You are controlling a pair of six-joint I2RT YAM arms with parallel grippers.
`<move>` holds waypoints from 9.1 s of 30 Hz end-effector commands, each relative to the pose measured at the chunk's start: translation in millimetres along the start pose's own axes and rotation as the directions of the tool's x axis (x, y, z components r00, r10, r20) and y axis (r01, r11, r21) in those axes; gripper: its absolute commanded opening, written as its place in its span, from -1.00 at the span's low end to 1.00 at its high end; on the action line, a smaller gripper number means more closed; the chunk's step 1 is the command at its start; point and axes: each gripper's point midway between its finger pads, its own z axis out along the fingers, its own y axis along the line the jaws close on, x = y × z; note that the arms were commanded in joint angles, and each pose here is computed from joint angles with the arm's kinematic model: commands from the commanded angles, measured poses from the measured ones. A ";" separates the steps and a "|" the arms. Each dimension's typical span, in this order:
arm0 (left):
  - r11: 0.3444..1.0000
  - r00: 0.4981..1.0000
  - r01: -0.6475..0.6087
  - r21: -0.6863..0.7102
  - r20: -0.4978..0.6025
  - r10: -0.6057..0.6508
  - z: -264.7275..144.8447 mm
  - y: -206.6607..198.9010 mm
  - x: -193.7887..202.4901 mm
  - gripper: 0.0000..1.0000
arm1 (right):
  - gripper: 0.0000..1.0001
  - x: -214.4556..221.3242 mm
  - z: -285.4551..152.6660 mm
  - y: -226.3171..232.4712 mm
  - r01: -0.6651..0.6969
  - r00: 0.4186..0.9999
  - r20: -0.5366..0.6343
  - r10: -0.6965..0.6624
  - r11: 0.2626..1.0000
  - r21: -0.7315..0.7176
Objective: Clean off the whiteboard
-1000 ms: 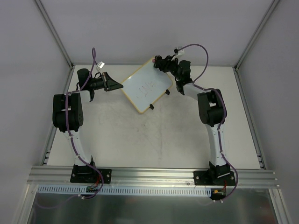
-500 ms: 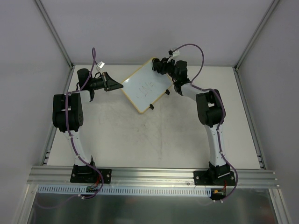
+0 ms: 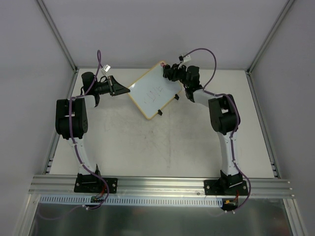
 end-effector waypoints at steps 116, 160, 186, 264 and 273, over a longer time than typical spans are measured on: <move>0.992 0.993 -0.088 0.094 -0.068 0.094 10.2 -30.6 11.2 -1.00 | -0.99 37.8 -23.6 9.6 -0.046 0.912 -0.410 0.010 0.996 -0.079; 0.992 0.993 -0.085 0.094 -0.070 0.092 13.8 -30.1 11.1 -1.00 | -0.99 77.7 -53.4 112.1 -0.032 0.791 -0.608 -0.073 0.986 -0.161; 0.992 0.993 -0.084 0.097 -0.074 0.091 13.1 -30.6 13.3 -1.00 | -0.99 75.9 -40.3 80.7 -0.023 0.802 -0.597 0.001 0.999 -0.029; 0.992 0.993 -0.084 0.096 -0.072 0.091 14.2 -30.6 11.8 -1.00 | -1.00 123.5 -71.0 177.7 -0.014 0.768 -0.633 -0.094 0.986 -0.164; 0.992 0.993 -0.083 0.097 -0.073 0.091 13.6 -31.6 12.9 -1.00 | -0.99 103.2 -70.3 127.7 0.074 0.783 -0.614 -0.099 0.995 -0.066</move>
